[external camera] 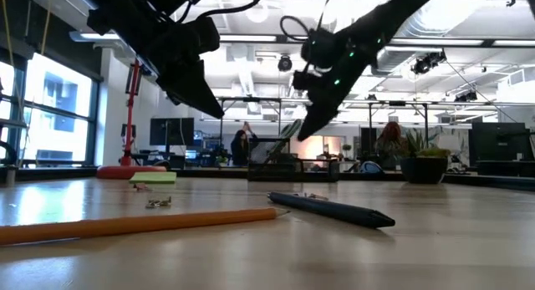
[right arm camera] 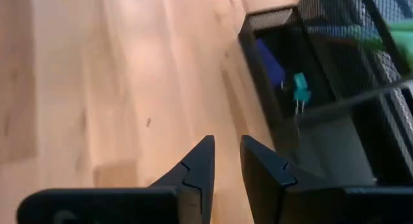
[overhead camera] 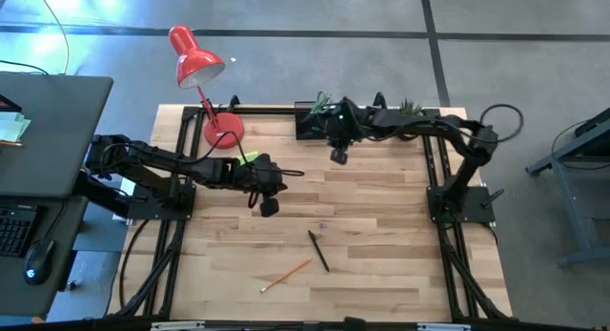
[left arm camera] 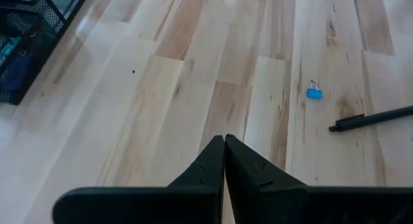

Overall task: Pick and place office supplies into organizer
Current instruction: Put the pink binder clip into the desk organizer

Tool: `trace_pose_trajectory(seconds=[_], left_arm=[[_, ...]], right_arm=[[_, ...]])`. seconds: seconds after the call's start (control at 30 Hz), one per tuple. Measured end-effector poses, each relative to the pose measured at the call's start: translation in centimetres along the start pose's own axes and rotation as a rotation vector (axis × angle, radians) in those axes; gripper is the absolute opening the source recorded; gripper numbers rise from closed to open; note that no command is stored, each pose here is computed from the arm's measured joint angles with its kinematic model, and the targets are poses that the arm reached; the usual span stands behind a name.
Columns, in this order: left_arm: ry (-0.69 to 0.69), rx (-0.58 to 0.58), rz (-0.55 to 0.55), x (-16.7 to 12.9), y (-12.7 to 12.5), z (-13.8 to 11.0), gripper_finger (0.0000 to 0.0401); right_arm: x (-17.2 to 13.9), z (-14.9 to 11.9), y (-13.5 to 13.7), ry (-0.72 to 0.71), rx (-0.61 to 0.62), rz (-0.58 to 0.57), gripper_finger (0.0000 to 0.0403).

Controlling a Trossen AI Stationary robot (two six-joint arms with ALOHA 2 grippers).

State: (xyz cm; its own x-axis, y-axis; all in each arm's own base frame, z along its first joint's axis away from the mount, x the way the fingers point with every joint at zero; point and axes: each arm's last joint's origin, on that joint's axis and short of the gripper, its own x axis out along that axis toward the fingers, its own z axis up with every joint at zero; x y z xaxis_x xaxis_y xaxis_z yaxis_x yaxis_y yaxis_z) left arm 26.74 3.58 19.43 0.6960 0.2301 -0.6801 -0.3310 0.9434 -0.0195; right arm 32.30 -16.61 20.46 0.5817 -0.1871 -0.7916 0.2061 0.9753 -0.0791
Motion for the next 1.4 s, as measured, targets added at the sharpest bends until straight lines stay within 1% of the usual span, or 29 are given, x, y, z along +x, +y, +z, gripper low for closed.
trace_pose_trajectory(seconds=[0.1, 0.2, 0.27, 0.33, 0.37, 0.43, 0.53, 0.73, 0.9, 1.0, 1.13, 1.3, 1.4], left_arm=[[0.003, 0.001, 0.001, 0.0, 0.0, 0.0, 0.0001], [0.003, 0.001, 0.001, 0.0, 0.0, 0.0, 0.0001], [0.005, 0.001, 0.001, 0.0, 0.0, 0.0, 0.0001], [0.007, 0.006, 0.002, 0.0, 0.0, -0.1, 0.0001], [0.007, 0.010, 0.001, 0.0, 0.0, -0.1, 0.0001], [0.007, 0.012, 0.002, 0.0, 0.0, -0.1, 0.0001], [0.008, 0.012, 0.002, 0.0, 0.0, -0.1, 0.0001], [0.007, 0.012, 0.001, 0.0, 0.0, -0.1, 0.0001], [0.006, 0.012, 0.001, 0.0, 0.0, -0.1, 0.0001], [0.007, 0.011, 0.001, 0.0, 0.0, -0.1, 0.0001], [0.007, 0.011, 0.001, 0.0, 0.0, -0.1, 0.0001], [0.007, 0.011, 0.001, 0.0, 0.0, -0.1, 0.0001], [0.010, 0.004, 0.001, 0.0, 0.0, -0.1, 0.0001]], right_arm=[[1.9, 0.4, -0.3, -0.075, 0.036, 0.001, 0.0067], [3.5, 0.2, -0.7, -0.094, 0.088, 0.007, 0.0067], [4.6, -0.4, -0.7, -0.073, 0.134, 0.073, 0.0067], [6.0, -1.2, -0.6, -0.041, 0.138, 0.119, 0.0067], [6.6, -1.5, -0.6, -0.024, 0.128, 0.112, 0.0067], [7.5, -1.8, -0.8, -0.013, 0.113, 0.050, 0.0067], [8.5, -1.9, -1.1, -0.038, 0.095, -0.003, 0.0067], [8.6, -1.3, -2.6, -0.152, 0.104, -0.056, 0.0067], [8.3, -1.2, -3.8, -0.162, 0.167, -0.024, 0.0067], [8.2, -1.0, -4.0, -0.172, 0.168, -0.008, 0.0067], [7.9, 0.2, -4.1, -0.217, 0.144, -0.020, 0.0067], [7.6, 0.9, -4.1, -0.196, 0.135, -0.017, 0.0067], [7.5, 0.8, -4.1, -0.174, 0.139, -0.011, 0.0067]])
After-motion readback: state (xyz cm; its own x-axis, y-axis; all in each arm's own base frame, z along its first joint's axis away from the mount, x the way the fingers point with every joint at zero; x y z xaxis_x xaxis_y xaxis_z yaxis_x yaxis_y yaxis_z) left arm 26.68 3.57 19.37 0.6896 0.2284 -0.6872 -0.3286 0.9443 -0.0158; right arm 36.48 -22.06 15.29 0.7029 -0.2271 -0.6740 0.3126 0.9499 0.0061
